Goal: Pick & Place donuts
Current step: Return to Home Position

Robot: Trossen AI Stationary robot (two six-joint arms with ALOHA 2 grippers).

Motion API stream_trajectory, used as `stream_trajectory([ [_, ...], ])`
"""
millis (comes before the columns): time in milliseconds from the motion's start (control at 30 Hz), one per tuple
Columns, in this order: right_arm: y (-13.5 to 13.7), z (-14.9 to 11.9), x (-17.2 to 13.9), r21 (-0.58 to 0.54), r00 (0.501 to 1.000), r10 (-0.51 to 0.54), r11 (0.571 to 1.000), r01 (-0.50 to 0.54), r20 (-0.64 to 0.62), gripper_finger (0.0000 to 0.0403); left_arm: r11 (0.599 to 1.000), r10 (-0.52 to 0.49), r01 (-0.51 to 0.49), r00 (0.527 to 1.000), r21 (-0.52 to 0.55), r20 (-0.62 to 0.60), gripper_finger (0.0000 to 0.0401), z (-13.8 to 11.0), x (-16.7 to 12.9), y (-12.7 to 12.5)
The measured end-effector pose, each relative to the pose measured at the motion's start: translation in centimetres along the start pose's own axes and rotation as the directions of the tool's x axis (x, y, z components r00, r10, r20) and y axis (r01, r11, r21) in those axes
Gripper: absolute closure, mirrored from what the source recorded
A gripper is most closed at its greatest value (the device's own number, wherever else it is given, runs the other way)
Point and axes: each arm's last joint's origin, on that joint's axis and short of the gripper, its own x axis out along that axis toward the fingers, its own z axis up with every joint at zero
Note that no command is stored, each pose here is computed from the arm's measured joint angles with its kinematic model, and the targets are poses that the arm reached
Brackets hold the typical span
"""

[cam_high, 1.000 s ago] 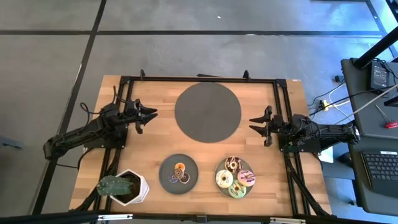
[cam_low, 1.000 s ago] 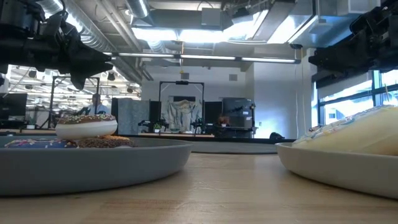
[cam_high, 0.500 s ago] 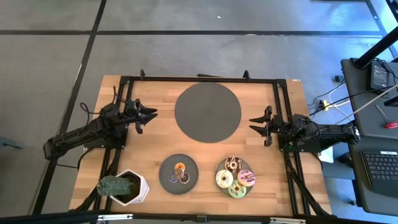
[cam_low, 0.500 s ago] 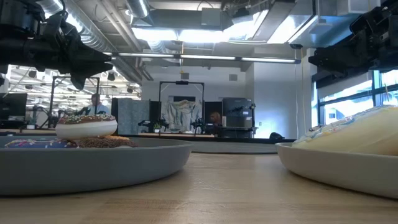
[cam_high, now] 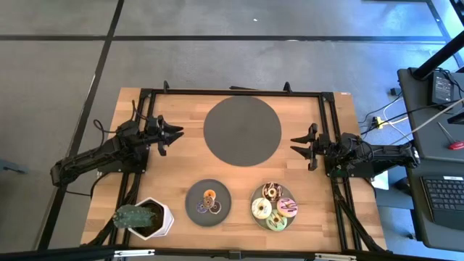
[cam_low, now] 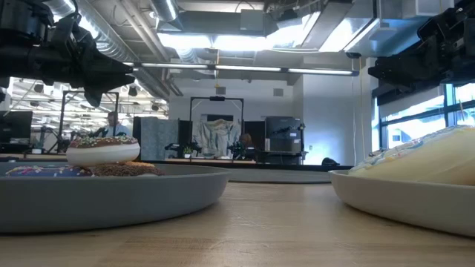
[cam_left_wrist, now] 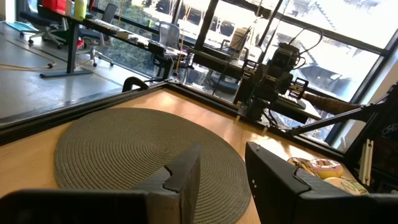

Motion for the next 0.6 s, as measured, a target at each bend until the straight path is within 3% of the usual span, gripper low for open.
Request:
stream_trajectory([
  [600,0.00,0.01,0.00,0.002,1.000,0.000,1.000,0.000,0.000,0.0265,1.000,0.000,0.000,1.000,0.000,0.000,0.0282,0.00,0.00,0.00],
])
